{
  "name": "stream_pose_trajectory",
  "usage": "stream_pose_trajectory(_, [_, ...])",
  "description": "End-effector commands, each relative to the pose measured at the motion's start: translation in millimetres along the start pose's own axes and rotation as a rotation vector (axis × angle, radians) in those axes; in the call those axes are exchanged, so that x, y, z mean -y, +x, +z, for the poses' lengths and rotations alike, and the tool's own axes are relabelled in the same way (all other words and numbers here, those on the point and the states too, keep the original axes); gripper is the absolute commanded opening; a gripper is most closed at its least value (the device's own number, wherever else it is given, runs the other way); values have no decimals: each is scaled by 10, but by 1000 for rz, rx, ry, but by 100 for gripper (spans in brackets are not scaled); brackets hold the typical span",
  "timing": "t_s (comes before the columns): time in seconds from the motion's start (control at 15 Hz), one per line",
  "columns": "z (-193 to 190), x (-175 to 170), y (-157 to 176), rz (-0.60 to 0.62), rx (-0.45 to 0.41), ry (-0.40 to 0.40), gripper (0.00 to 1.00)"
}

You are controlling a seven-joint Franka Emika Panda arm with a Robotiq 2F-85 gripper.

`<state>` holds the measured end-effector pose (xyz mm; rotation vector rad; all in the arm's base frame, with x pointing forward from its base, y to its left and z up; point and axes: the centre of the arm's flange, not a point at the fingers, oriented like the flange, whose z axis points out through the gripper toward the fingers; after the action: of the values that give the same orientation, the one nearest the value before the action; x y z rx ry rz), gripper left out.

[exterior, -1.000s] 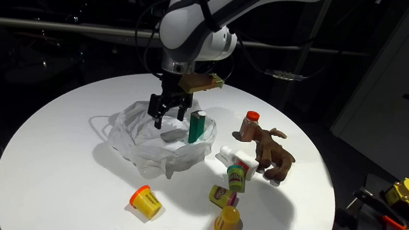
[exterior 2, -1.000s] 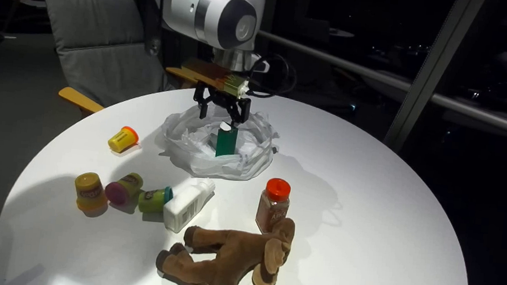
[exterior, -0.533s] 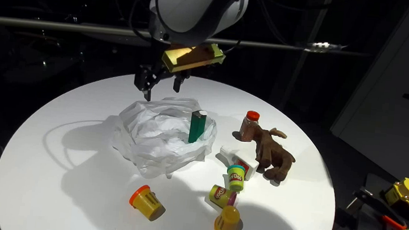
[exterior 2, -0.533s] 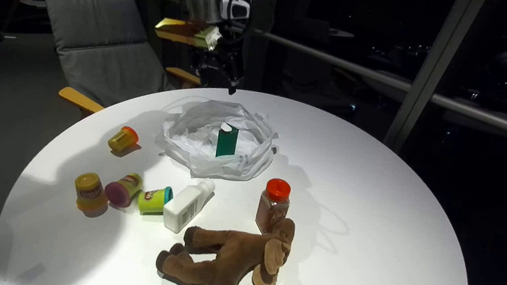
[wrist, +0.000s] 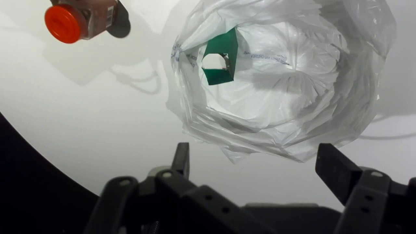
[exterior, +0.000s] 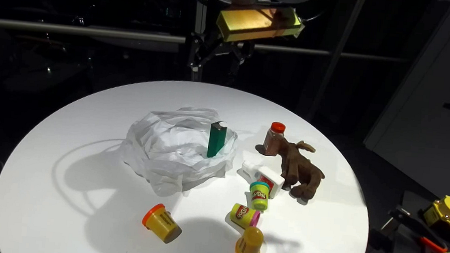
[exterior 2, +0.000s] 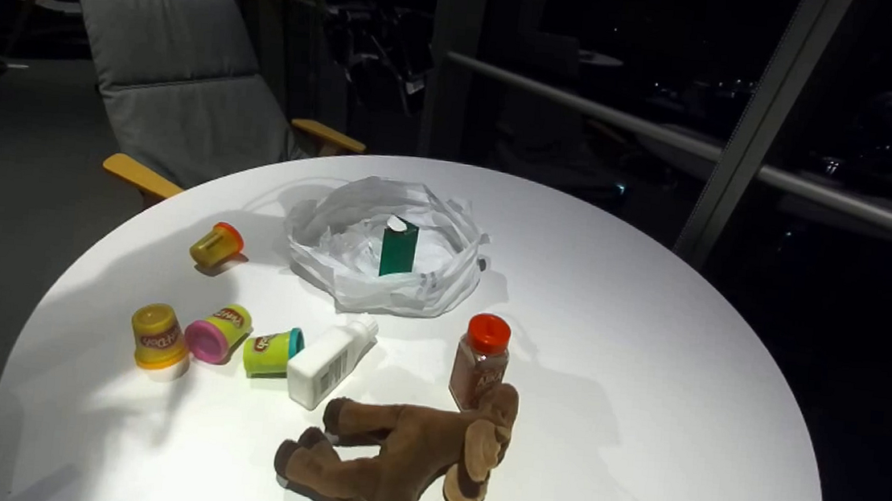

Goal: Put the objects on the table into the plastic bag.

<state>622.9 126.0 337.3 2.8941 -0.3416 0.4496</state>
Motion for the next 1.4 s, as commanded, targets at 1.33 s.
stream_pose_trajectory(1.33, [315, -958, -197, 238, 112, -19, 100])
